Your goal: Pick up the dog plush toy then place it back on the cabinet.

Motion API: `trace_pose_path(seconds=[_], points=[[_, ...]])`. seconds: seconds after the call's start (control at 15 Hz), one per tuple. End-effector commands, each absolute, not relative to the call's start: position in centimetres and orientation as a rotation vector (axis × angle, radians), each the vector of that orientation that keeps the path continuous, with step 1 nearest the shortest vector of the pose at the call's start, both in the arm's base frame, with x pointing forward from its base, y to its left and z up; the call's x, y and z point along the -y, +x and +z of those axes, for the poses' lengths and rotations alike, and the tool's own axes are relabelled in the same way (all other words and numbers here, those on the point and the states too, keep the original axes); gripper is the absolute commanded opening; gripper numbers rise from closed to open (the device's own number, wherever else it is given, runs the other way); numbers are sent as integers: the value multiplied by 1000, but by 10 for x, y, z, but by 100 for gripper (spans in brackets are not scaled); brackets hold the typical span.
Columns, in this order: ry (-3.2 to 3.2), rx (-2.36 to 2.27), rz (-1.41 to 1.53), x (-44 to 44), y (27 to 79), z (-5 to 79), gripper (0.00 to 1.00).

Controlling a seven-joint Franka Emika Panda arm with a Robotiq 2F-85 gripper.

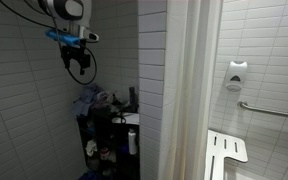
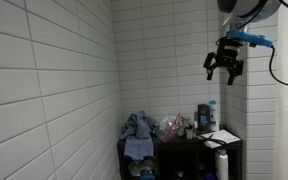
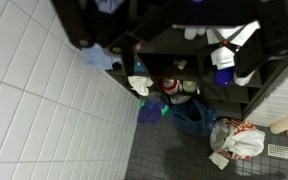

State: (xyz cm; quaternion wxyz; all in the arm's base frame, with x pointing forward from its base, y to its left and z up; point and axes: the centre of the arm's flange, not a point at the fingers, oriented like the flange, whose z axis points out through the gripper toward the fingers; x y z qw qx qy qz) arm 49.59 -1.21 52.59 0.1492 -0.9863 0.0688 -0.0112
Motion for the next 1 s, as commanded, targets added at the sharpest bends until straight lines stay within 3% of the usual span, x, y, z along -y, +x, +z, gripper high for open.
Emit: trace_pose_path(seconds=[0.0,0.93], points=[[-2814,-167,-88,-8,533,527,100],[-2834,-255,46,22,640,453,100]])
